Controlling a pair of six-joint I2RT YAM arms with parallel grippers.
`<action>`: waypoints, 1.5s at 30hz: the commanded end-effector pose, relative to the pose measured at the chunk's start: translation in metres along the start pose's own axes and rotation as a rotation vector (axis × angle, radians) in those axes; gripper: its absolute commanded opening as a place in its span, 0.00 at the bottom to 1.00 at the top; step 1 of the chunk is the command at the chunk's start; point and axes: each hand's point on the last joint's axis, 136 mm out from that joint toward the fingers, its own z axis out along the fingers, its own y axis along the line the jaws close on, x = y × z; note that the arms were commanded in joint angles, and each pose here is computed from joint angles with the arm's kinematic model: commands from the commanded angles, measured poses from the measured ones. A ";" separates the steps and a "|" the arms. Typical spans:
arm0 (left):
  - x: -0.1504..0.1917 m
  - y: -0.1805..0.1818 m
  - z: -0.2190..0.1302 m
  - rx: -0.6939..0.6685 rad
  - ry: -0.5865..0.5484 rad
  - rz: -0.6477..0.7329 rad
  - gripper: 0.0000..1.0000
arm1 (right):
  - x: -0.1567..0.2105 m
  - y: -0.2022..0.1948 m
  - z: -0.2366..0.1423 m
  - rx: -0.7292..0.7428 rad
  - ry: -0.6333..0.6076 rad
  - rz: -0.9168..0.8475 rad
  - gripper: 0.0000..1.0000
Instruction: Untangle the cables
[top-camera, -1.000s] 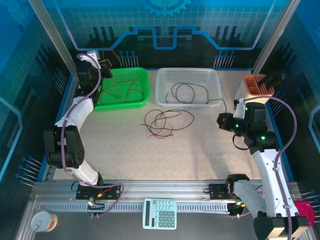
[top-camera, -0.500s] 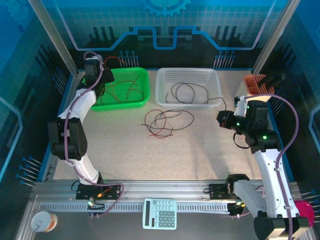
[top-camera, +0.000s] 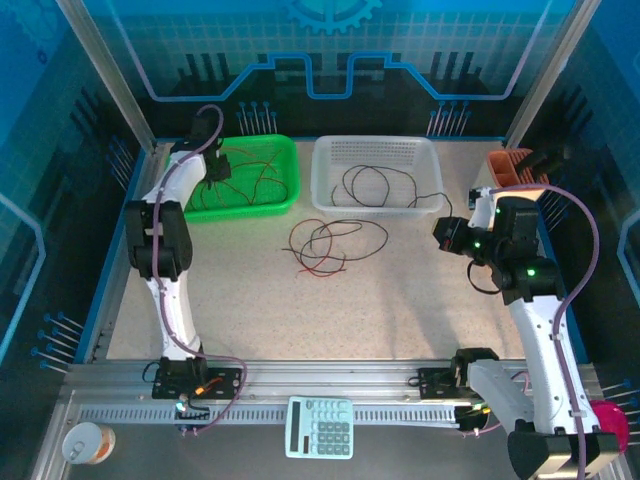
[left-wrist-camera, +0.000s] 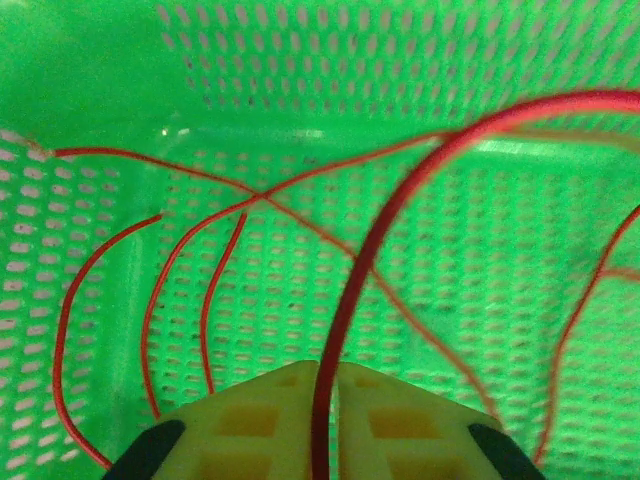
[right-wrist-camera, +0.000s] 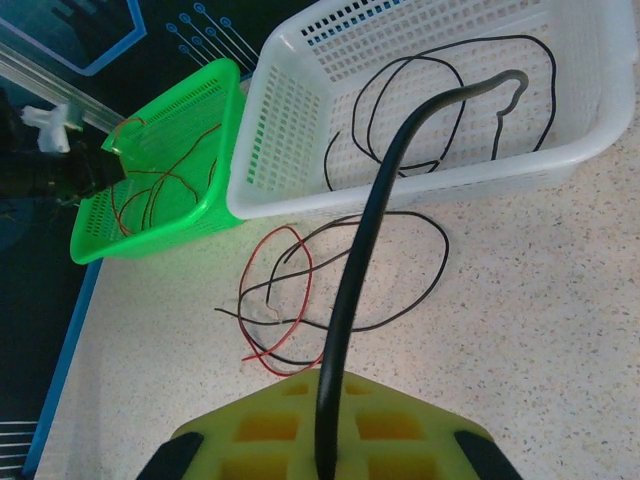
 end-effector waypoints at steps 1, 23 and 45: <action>0.021 0.004 0.000 -0.068 0.106 0.107 0.26 | -0.013 0.011 -0.007 -0.034 -0.035 -0.016 0.00; -0.048 -0.022 -0.077 0.101 -0.082 0.035 0.99 | -0.053 0.038 -0.007 -0.106 -0.080 -0.036 0.00; -0.053 -0.095 -0.280 0.628 -0.381 -0.104 0.99 | -0.150 0.152 0.067 -0.299 -0.110 -0.171 0.00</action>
